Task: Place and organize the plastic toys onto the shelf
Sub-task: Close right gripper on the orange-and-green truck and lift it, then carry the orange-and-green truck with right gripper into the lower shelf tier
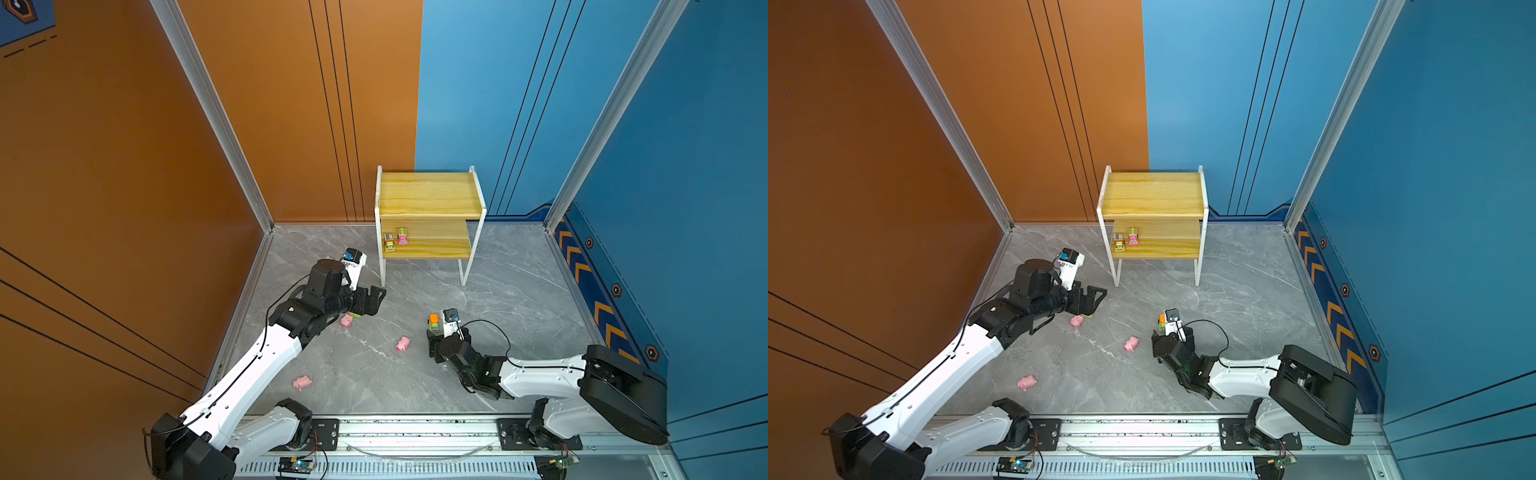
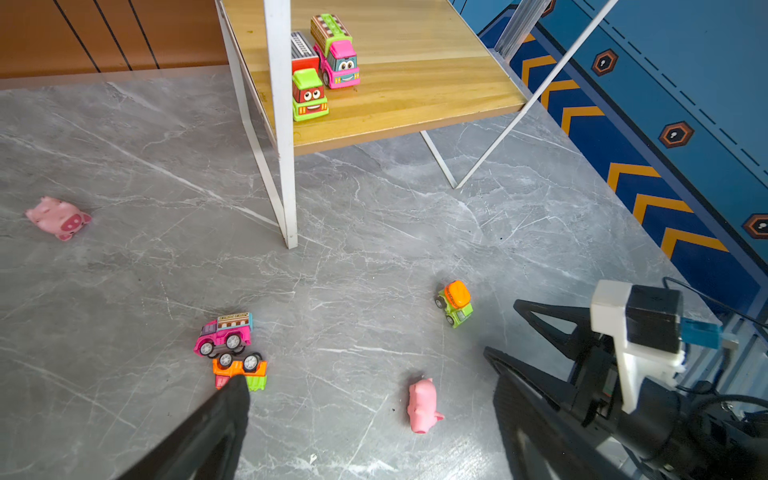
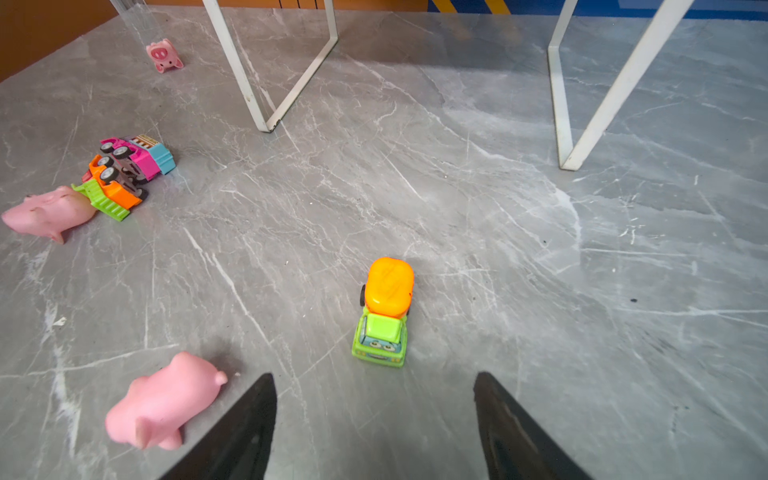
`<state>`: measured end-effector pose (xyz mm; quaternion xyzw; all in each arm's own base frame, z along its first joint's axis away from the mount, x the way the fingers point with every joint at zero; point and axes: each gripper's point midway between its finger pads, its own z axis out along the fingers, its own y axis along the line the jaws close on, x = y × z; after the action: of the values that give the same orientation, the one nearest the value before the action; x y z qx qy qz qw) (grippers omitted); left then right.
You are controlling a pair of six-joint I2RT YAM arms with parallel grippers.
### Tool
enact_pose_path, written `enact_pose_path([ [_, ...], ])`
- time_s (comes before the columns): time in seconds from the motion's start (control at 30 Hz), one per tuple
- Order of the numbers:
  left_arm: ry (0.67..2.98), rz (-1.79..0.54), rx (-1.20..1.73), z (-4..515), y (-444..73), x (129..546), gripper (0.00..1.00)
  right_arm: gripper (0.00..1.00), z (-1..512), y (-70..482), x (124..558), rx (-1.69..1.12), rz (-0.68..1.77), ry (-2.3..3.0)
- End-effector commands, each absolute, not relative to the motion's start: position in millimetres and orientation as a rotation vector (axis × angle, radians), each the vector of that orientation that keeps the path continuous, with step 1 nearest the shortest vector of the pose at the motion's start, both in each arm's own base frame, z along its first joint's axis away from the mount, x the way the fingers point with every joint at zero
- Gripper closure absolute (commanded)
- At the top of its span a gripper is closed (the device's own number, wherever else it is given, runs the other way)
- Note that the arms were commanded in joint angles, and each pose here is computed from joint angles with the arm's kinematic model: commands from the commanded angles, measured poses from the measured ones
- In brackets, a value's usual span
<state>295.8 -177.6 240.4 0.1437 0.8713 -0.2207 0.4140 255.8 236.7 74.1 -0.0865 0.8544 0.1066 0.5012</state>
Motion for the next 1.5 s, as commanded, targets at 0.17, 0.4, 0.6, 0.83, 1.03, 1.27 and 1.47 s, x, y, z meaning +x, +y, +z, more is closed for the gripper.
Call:
enact_pose_path([
  [0.17, 2.181, -0.581, 0.349, 242, -180, 293, 0.07, 0.27, 75, 247, 267, -0.16, 0.291, 1.996],
  [0.4, 2.171, -0.596, 0.351, 246, -181, 291, 0.07, 0.3, 62, 244, 273, -0.134, 0.283, 2.01],
  [0.6, 2.172, -0.604, 0.353, 246, -182, 290, 0.07, 0.33, 52, 241, 279, -0.114, 0.282, 2.022],
  [0.83, 2.174, -0.605, 0.355, 245, -182, 290, 0.07, 0.39, 43, 239, 287, -0.098, 0.29, 2.046],
  [1.03, 2.178, -0.604, 0.354, 244, -182, 291, 0.08, 0.46, 32, 243, 291, -0.105, 0.297, 2.069],
  [1.27, 2.183, -0.599, 0.352, 242, -181, 292, 0.08, 0.55, 21, 250, 297, -0.111, 0.292, 2.08],
  [1.47, 2.178, -0.59, 0.346, 243, -179, 293, 0.08, 0.67, 21, 249, 305, -0.098, 0.289, 2.081],
])
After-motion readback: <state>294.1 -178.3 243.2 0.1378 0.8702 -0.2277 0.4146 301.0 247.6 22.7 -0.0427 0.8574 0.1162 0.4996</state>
